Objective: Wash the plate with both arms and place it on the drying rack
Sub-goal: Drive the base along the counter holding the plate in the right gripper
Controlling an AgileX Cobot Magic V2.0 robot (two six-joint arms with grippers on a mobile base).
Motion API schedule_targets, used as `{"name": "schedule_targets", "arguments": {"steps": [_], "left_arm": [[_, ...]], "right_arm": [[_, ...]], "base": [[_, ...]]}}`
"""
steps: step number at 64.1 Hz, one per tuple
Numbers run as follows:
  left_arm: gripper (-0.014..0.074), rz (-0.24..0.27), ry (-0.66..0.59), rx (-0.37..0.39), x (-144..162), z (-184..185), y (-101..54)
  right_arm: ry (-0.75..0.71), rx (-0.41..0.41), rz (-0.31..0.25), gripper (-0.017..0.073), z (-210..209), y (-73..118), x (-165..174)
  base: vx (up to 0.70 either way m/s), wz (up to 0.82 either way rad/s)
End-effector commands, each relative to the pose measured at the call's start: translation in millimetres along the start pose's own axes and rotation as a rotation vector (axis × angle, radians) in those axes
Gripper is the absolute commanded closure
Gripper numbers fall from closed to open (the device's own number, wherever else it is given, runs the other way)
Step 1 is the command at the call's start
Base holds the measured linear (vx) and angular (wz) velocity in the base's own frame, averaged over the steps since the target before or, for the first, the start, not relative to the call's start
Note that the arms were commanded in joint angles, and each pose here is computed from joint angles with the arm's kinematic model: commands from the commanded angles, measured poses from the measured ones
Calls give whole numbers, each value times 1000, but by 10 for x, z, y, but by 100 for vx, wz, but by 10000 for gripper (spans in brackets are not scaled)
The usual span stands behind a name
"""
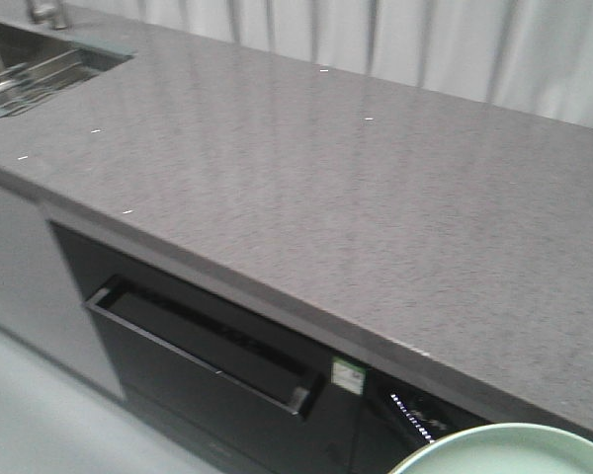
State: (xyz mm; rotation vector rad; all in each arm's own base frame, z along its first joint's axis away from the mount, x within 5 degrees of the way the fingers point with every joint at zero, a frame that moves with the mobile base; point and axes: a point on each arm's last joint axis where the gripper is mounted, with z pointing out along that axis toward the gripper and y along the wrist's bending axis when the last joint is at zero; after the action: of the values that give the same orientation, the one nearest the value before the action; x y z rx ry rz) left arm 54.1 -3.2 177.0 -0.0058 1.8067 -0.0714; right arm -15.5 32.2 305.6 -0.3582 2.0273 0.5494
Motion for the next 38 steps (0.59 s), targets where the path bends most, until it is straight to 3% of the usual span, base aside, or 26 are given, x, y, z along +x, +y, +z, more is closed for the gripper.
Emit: {"name": "schedule_targets", "arguments": {"steps": [1,38], "left_arm": [[600,-8,-109,8,-150,-41,-8],[600,-8,-109,8,-150,-41,-8]], "right_arm": [[-79,-6,12,564,-20,21,-125],[-78,-6,12,564,-20,21,-124]], "base": [[-12,59],[-9,52]]}}
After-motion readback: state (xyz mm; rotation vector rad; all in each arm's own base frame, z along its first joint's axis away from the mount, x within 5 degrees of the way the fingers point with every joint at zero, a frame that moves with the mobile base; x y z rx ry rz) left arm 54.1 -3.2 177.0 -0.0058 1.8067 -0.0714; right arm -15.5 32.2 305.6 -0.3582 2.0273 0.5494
